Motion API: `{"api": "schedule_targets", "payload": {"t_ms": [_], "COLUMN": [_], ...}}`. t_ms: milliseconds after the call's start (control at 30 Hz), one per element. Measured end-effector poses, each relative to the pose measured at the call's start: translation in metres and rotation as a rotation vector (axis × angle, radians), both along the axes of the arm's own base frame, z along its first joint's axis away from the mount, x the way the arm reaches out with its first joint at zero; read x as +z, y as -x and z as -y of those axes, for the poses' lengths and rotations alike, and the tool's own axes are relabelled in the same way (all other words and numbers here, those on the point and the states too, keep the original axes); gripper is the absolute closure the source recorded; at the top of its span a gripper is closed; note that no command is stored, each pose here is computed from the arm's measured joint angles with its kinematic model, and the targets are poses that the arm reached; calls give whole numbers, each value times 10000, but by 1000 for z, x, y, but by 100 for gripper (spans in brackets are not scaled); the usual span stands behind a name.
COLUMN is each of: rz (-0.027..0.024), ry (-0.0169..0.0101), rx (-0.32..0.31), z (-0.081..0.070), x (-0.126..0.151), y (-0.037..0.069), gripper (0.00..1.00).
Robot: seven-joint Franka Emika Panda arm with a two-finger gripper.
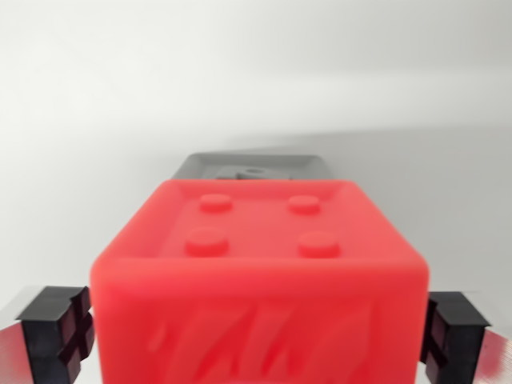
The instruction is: Destack cube
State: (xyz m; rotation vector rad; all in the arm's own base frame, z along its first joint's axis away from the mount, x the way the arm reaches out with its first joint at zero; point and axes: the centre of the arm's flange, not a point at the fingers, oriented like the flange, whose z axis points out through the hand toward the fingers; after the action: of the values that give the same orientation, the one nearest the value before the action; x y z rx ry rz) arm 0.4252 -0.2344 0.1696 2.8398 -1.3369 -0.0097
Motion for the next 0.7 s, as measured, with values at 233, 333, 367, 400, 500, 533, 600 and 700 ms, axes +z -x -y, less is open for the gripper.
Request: {"api": "schedule_targets", "payload": {"t_ms": [233, 333, 367, 400, 500, 533, 600, 700], "rz": [19, 20, 20, 20, 20, 20, 21, 21], "ry": [3, 3, 3, 3, 3, 3, 3, 3], "rx": [4, 4, 4, 4, 5, 5, 5, 5], "z": [0, 0, 0, 0, 0, 0, 0, 0], "x": [-1, -1, -1, 0, 0, 0, 0, 0], "y": [0, 0, 0, 0, 0, 0, 0, 0], "gripper": [100, 100, 100, 100, 100, 100, 100, 100]}}
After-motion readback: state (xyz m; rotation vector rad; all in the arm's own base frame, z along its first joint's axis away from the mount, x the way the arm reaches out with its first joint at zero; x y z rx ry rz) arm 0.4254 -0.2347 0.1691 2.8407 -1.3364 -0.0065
